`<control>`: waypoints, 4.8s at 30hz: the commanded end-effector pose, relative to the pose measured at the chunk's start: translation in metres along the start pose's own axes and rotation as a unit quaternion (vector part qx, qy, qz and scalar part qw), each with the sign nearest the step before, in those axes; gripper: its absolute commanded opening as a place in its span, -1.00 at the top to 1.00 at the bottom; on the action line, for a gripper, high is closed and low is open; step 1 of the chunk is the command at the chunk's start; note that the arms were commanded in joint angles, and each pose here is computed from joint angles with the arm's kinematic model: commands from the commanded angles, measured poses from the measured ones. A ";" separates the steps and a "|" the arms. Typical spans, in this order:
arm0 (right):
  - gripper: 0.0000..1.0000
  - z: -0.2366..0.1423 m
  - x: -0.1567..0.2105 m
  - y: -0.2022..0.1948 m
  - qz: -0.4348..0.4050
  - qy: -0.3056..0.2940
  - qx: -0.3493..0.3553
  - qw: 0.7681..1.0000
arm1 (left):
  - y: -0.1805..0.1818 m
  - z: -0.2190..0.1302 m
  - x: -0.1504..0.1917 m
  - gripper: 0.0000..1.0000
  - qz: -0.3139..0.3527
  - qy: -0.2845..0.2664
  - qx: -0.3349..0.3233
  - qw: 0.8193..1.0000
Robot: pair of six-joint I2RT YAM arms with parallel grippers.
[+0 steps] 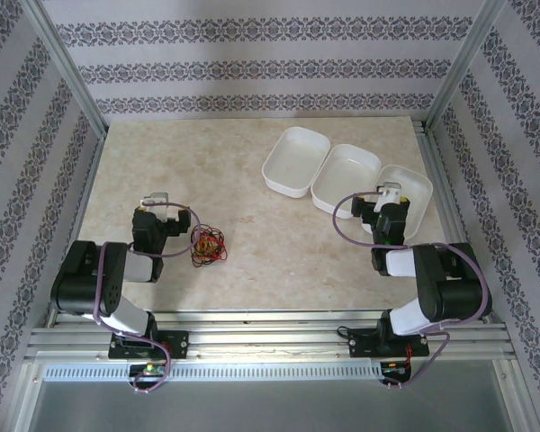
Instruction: Untangle the cables
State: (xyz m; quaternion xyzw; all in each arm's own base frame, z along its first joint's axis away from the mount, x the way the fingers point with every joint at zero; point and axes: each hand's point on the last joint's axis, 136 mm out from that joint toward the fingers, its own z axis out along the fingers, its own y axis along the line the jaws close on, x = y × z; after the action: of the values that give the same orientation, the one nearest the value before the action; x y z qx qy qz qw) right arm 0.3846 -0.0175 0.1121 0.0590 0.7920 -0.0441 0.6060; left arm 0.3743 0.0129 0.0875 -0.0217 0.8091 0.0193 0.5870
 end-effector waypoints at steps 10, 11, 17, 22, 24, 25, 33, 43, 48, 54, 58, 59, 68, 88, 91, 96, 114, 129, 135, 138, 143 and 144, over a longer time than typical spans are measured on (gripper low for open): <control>-0.96 -0.028 -0.038 0.018 -0.057 -0.034 0.029 0.997 | -0.002 -0.039 -0.066 -0.99 -0.077 -0.038 0.013 0.996; -0.96 -0.030 -0.051 0.025 -0.063 -0.045 0.026 0.997 | -0.005 -0.042 -0.069 -0.99 -0.086 -0.031 0.020 0.996; -0.96 -0.045 -0.072 0.062 -0.088 -0.019 0.003 0.996 | -0.012 -0.063 -0.079 -0.99 -0.154 -0.002 0.024 0.988; -0.96 -0.060 -0.069 0.089 -0.049 0.030 -0.053 0.997 | -0.023 -0.075 -0.064 -0.99 -0.176 0.056 0.021 0.983; -0.96 -0.068 -0.067 0.096 -0.032 0.043 -0.064 0.996 | -0.030 -0.078 -0.056 -0.99 -0.178 0.080 0.016 0.981; -0.96 -0.071 -0.067 0.100 -0.022 0.053 -0.072 0.996 | -0.035 -0.079 -0.054 -0.99 -0.178 0.090 0.019 0.980; -0.96 -0.083 -0.063 0.136 0.010 0.120 -0.125 0.985 | -0.076 -0.083 -0.014 -0.99 -0.129 0.226 0.009 0.966; -0.97 -0.081 -0.072 0.168 0.023 0.141 -0.162 0.976 | -0.113 -0.102 0.039 -0.86 -0.159 0.356 0.065 0.919; -0.96 -0.078 -0.065 0.176 0.032 0.155 -0.169 0.973 | -0.117 -0.118 0.059 -0.63 -0.177 0.378 0.074 0.906; -0.96 -0.074 -0.062 0.187 0.029 0.165 -0.179 0.970 | -0.129 -0.106 0.070 -0.45 -0.184 0.363 0.099 0.908; -0.96 -0.074 -0.059 0.193 0.023 0.172 -0.187 0.967 | -0.140 -0.092 0.069 -0.31 -0.176 0.356 0.119 0.910; -0.96 -0.074 -0.059 0.194 0.023 0.173 -0.189 0.967 | -0.143 -0.089 0.068 -0.22 -0.172 0.355 0.125 0.910; -0.96 -0.072 -0.044 0.200 0.018 0.192 -0.192 0.962 | -0.204 -0.070 0.050 0.67 -0.112 0.332 0.231 0.908; -0.66 -0.105 0.029 0.208 0.073 0.347 -0.180 0.918 | -0.268 -0.036 0.028 -0.17 -0.217 0.314 0.232 0.895; -0.59 -0.109 0.044 0.216 0.073 0.379 -0.169 0.907 | -0.247 -0.039 0.023 -0.17 -0.185 0.303 0.192 0.915; -0.49 -0.109 0.061 0.235 0.059 0.411 -0.178 0.892 | -0.233 -0.042 0.022 -0.17 -0.160 0.297 0.171 0.925; 0.38 -0.090 0.084 0.265 0.046 0.434 -0.197 0.878 | -0.254 -0.027 0.020 0.15 -0.143 0.291 0.190 0.927; 0.50 -0.111 0.066 0.293 0.046 0.423 -0.249 0.870 | -0.252 -0.028 0.031 0.34 -0.153 0.302 0.185 0.923; 0.44 -0.125 0.074 0.302 0.037 0.437 -0.264 0.859 | -0.249 -0.029 0.033 0.35 -0.155 0.302 0.179 0.923; 0.25 -0.126 0.079 0.306 0.034 0.446 -0.259 0.856 | -0.246 -0.029 0.035 0.35 -0.152 0.304 0.174 0.924; 0.05 -0.120 0.089 0.308 0.039 0.459 -0.235 0.856 | -0.246 -0.030 0.036 0.35 -0.152 0.306 0.174 0.924; 0.04 -0.119 0.090 0.309 0.039 0.461 -0.234 0.855 | -0.246 -0.030 0.035 0.35 -0.152 0.305 0.174 0.924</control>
State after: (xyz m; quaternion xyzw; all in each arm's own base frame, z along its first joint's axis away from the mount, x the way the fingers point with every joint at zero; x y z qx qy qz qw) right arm 0.2902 0.3004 0.0577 -0.0474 0.9636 0.1987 0.1723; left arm 0.3562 -0.2310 0.0678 -0.0509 0.9234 -0.2185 0.3114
